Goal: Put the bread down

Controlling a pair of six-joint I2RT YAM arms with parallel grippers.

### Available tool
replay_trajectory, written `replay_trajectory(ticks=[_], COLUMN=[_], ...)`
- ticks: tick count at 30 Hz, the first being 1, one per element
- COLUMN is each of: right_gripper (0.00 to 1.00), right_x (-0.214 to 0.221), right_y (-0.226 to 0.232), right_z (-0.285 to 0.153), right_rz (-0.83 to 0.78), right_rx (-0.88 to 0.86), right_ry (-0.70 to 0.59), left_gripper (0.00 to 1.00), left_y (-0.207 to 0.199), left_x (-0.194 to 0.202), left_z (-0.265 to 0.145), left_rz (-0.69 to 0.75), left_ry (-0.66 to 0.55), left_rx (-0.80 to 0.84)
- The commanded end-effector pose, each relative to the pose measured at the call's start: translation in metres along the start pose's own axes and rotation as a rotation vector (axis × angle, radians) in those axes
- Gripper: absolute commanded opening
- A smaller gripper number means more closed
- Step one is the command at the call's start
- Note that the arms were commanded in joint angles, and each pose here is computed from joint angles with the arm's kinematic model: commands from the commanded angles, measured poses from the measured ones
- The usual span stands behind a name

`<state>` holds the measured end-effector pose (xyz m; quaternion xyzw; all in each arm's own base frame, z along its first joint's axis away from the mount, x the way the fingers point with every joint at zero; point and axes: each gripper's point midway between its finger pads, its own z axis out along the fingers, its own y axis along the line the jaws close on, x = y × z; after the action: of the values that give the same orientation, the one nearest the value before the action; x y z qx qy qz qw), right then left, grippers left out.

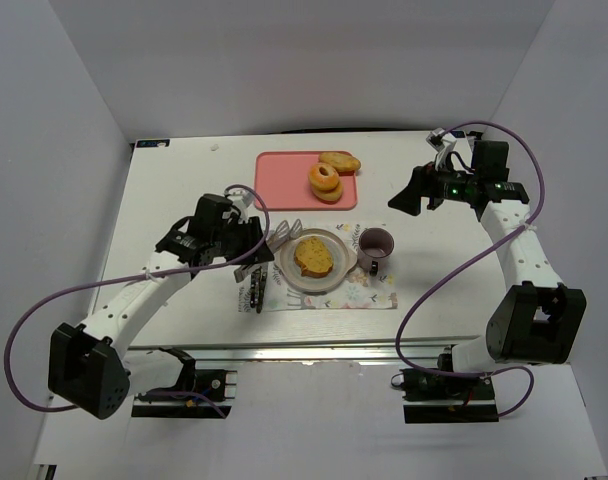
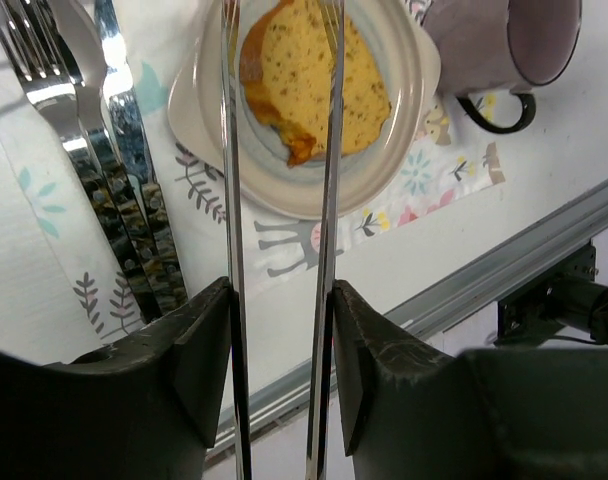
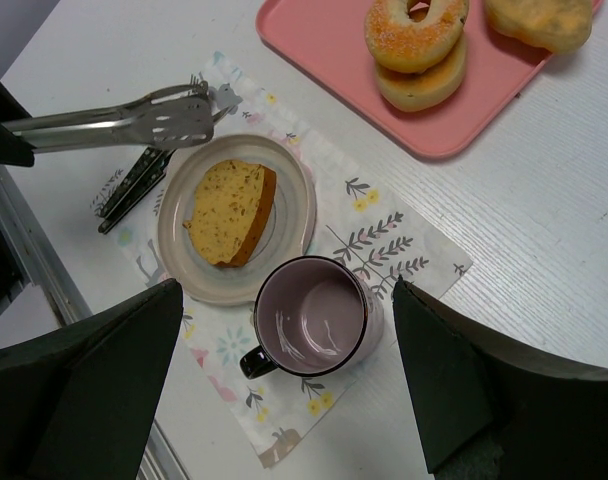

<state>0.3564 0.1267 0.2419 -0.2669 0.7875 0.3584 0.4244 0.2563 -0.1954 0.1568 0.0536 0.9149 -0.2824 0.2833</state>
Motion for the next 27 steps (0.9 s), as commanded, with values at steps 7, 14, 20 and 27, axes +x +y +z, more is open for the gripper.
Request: replay_trajectory(ticks=[7,14,20,27], right_gripper=[0.89,0.89,0.89,0.89], right_x=[-0.008,-0.006,-0.009,-0.009], right_y=[0.009,0.010,0.011,0.012], right_z=[-0.007,-0.007,-0.007,-0.010], right_rz=[-0.042,-0.042,-0.043,-0.055], right_rx=[-0.012,-0.016,-0.022,-0.018], right_ry=[-0.028,-0.025,-0.026,-0.025], left_gripper=[0.51,0.51,0.56,0.62], left_y=[0.007,0.104,0.181,0.246], left_x=[-0.048,-0.067,-0.087,-0.068], left_z=[-0.030,-0.045,-0.040,0.000], left_rz=[0.068,-0.029,0.001,-0.071], left_ry=[-0.145,-0.220,-0.293,-0.156], left_rx=[-0.115,-0.362,-0.573,-0.688])
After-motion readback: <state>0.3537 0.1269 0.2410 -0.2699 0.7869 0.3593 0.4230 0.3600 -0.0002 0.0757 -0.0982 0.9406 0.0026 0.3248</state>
